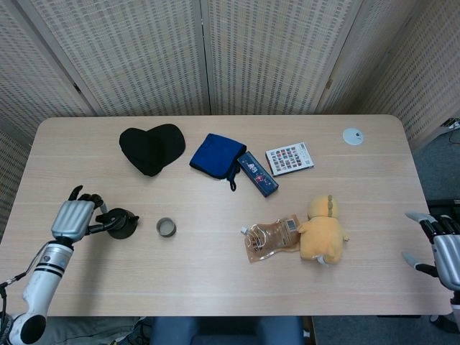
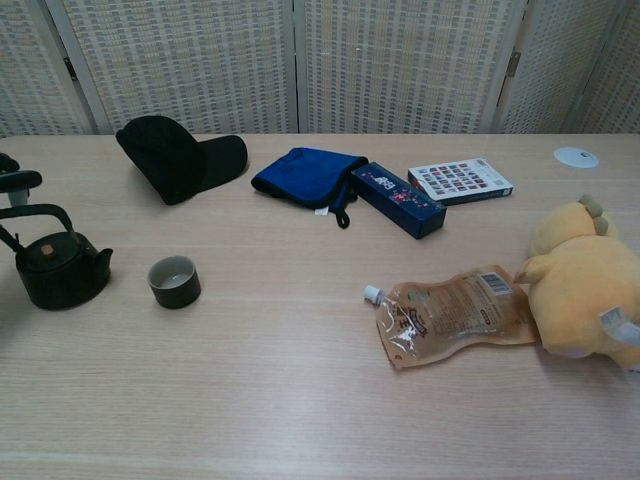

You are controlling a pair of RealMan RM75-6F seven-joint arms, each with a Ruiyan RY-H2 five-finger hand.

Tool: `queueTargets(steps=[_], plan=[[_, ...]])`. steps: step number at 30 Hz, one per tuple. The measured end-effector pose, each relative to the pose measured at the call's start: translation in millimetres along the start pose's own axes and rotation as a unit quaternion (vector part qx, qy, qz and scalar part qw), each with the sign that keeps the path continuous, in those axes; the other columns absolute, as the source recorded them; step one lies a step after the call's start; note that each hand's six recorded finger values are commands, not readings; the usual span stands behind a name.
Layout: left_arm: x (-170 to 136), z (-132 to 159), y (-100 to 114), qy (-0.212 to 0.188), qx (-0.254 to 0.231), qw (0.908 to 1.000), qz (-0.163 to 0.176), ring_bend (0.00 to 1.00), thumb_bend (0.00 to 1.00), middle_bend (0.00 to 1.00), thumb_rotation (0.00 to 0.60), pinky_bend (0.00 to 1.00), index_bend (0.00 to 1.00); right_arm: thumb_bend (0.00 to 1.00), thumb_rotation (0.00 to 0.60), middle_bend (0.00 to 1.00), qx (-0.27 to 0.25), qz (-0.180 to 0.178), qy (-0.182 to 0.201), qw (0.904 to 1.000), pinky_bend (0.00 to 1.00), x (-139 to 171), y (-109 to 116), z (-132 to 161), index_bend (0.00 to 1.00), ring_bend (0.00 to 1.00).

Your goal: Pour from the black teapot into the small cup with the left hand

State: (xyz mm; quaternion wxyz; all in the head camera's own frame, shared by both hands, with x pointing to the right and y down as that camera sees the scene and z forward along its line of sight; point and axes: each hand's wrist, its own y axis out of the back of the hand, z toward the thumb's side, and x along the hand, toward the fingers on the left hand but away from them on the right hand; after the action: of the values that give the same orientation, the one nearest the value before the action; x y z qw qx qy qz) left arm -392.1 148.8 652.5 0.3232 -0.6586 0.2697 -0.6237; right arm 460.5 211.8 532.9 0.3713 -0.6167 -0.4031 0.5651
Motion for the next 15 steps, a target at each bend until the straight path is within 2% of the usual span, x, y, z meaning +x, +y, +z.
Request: queueTargets(steps=[5,7,9,12,14,15], plan=[[-15,1,2,-0.008,-0.002,1.0,0.004,0.25,0.06,0.3,0.006,0.0,0.47,0.11,0.6,0.29,-0.001,0.0,0.004,1.0,0.26,-2,0,2,0.24,0.23],[-18,0,2,-0.009,-0.002,0.9999,0.006,0.25,0.06,0.3,0.062,0.0,0.46,0.11,0.6,0.29,0.0,0.0,0.005,1.0,0.26,-2,0,3,0.24,0.23],[-22,-1,2,-0.01,0.0,0.9999,0.007,0.25,0.06,0.3,0.165,0.0,0.43,0.11,0.6,0.29,0.0,0.0,0.005,1.0,0.26,-2,0,3,0.24,0.23],[-25,0,0,-0.012,0.0,0.9999,0.002,0.24,0.06,0.3,0.433,0.0,0.34,0.11,0.6,0.29,0.0,-0.001,0.005,1.0,0.26,-1,1,3,0.24,0.23],[-27,1,-3,-0.014,0.004,0.9999,-0.004,0.23,0.06,0.28,0.539,0.0,0.29,0.11,0.6,0.29,-0.001,-0.002,0.004,1.0,0.26,-1,1,3,0.24,0.23],[-28,2,-4,-0.016,0.007,0.9998,-0.005,0.23,0.06,0.27,0.562,0.0,0.27,0.11,0.6,0.29,0.0,-0.001,0.004,1.0,0.26,-1,0,3,0.24,0.23]])
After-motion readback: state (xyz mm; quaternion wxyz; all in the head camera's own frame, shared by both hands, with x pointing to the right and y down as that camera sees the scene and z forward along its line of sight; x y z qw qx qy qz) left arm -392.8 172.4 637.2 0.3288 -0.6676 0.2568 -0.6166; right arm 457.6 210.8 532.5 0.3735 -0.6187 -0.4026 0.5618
